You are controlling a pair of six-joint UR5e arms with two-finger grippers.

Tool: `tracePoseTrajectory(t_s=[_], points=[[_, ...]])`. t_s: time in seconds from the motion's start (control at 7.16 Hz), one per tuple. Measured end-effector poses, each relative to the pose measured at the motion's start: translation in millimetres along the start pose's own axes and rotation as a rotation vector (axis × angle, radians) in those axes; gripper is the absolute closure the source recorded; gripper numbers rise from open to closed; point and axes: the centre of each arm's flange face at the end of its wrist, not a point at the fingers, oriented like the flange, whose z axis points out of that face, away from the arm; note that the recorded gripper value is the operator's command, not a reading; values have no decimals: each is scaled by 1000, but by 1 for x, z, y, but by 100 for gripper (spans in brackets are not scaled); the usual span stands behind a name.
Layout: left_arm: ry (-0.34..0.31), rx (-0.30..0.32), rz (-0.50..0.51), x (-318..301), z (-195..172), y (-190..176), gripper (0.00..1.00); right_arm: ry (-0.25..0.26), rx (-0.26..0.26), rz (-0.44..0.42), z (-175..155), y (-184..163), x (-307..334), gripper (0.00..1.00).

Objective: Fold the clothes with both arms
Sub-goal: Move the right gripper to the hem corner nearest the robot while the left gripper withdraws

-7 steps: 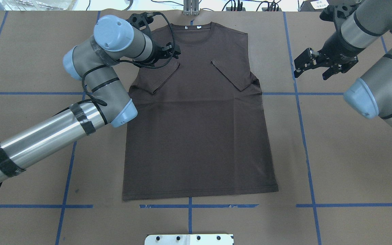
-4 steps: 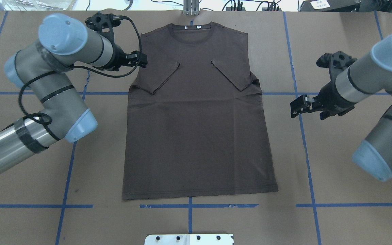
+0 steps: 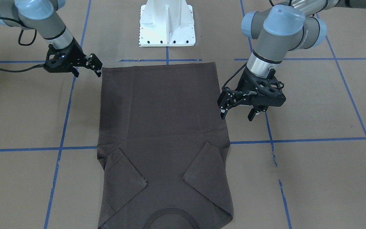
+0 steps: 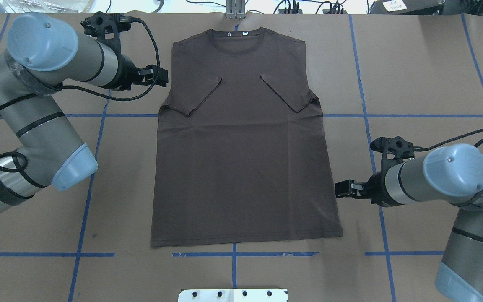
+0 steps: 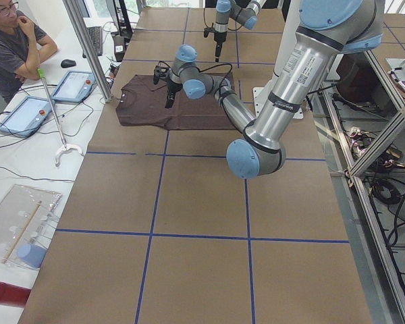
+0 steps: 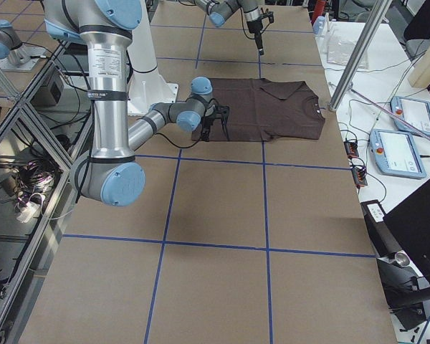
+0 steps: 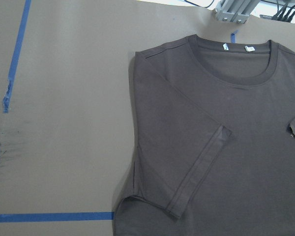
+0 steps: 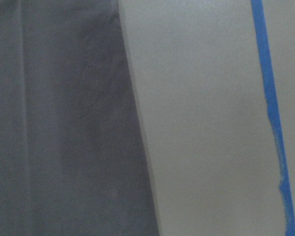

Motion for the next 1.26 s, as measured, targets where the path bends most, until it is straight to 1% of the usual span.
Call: tracePoseTrajectory(t_s=[0.28, 0.42, 0.7, 0.84, 0.98, 1.12, 1.26], points=[[13, 5, -1, 5, -7, 1, 0, 29, -3, -23, 27, 38, -9, 1], [16, 6, -1, 6, -9, 1, 0, 42, -14, -35, 38, 49, -9, 4], [19, 9, 0, 7, -12, 1, 0, 61, -33, -47, 52, 60, -9, 17], [17, 10, 0, 8, -13, 0, 0, 64, -39, -48, 54, 61, -9, 33], [18, 10, 0, 8, -14, 0, 0, 72, -44, -48, 55, 62, -10, 59], [19, 12, 0, 8, -15, 0, 0, 85, -49, -46, 55, 63, -13, 77], [19, 12, 0, 9, -16, 0, 0, 97, -52, -44, 56, 63, -19, 80]])
